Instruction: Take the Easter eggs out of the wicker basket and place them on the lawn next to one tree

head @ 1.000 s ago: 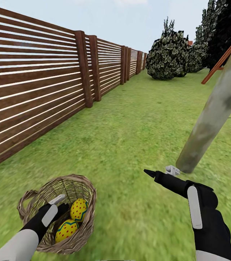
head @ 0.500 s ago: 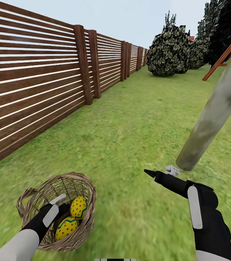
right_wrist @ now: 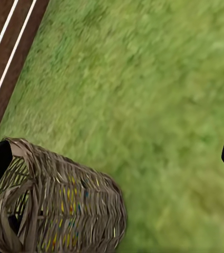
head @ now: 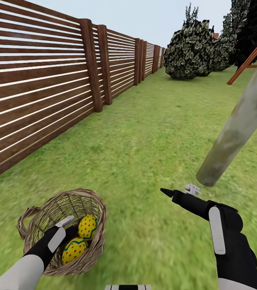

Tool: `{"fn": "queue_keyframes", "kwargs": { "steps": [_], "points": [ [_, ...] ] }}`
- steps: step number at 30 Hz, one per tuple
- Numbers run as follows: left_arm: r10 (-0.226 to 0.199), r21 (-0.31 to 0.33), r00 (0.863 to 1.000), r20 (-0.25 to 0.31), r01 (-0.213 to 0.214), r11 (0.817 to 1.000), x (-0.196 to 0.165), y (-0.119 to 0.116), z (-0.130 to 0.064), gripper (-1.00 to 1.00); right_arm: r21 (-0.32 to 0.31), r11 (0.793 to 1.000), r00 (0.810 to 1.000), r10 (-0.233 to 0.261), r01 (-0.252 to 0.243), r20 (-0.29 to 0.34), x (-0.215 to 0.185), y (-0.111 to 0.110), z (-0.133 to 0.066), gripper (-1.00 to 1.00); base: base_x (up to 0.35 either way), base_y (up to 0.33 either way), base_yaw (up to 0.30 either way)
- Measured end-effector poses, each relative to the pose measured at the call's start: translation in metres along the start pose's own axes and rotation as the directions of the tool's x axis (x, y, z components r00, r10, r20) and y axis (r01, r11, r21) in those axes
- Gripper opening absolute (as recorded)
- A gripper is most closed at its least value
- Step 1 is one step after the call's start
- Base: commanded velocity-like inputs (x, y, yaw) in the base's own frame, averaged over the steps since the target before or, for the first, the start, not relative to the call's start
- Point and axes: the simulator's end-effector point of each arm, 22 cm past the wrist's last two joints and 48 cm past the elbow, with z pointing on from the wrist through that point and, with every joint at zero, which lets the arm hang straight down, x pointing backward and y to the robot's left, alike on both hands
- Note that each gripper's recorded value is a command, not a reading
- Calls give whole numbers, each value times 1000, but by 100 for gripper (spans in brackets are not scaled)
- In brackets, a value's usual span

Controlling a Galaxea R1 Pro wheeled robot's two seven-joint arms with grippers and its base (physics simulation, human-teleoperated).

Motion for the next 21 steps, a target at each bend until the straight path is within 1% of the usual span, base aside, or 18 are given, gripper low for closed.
{"fn": "queue_keyframes", "kwargs": {
  "steps": [2, 7, 15, 19, 21],
  "points": [
    [0, 1, 1000, 0, 0, 1000, 0, 0, 0, 100, 0, 1000, 1000, 0, 0, 0, 0, 0, 0, 100, 0, 0, 0],
    [3, -8, 1000, -18, -3, 1000, 8, 3, 8, 100, 9, 1000, 1000, 10, -9, -15, 7, -8, 6, 100, 0, 0, 0],
    [4, -8, 1000, -21, -4, 1000, 9, 3, 8, 100, 9, 1000, 1000, 10, -10, -15, 7, -8, 6, 100, 0, 0, 0],
    [6, -17, 999, -35, -7, 1000, 16, 6, 14, 100, 17, 1000, 999, 18, -17, -28, 13, -14, 11, 100, 0, 0, 0],
    [6, -17, 999, -35, -7, 1000, 15, 6, 14, 100, 16, 1000, 999, 18, -18, -28, 13, -14, 11, 100, 0, 0, 0]
  ]
}}
